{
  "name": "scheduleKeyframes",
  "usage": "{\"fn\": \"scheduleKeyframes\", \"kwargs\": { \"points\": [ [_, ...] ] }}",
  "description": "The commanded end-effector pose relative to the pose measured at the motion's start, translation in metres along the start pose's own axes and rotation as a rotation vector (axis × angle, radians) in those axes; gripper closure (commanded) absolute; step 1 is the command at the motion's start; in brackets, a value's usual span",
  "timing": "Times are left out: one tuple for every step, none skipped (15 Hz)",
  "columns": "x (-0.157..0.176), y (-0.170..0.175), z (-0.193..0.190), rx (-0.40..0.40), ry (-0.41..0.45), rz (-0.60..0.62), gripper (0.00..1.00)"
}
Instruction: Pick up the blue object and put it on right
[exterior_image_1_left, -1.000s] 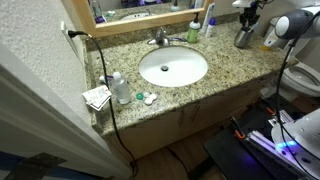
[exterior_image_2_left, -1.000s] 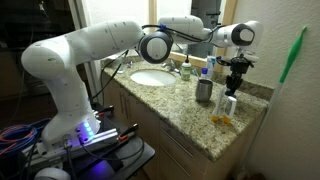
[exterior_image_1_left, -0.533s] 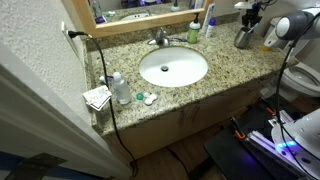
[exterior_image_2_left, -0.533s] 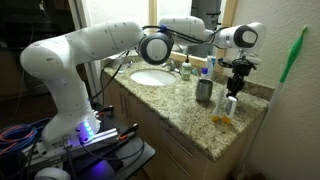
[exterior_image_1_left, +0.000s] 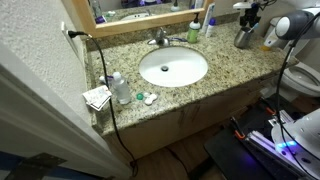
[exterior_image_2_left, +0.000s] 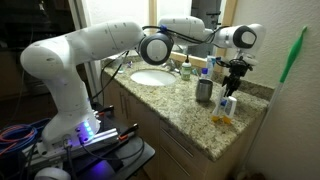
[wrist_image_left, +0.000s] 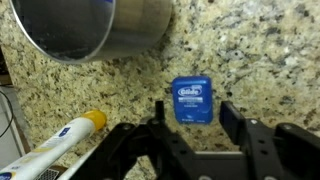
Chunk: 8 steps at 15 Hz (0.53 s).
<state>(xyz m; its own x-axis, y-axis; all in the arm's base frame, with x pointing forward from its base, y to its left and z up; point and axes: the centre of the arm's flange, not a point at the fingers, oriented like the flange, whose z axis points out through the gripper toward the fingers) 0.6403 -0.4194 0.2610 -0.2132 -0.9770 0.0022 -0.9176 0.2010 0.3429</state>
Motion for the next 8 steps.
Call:
{"fn": "scheduleKeyframes", "kwargs": {
  "points": [
    [0.0, -0.001, -0.004, 0.013, -0.036, 0.009, 0.1],
    [0.0, -0.002, -0.004, 0.015, -0.036, 0.011, 0.02],
    [0.0, -0.002, -0.004, 0.02, -0.034, 0.01, 0.01],
    [0.0, -0.003, -0.004, 0.033, -0.035, 0.008, 0.0],
    [0.0, -0.004, -0.005, 0.05, -0.026, 0.001, 0.0],
    [0.0, -0.005, -0.006, 0.071, -0.021, -0.009, 0.0],
    [-0.031, 0.006, -0.019, 0.076, -0.002, -0.031, 0.0],
    [-0.005, -0.005, -0.006, 0.041, 0.0, -0.003, 0.0]
  ]
}}
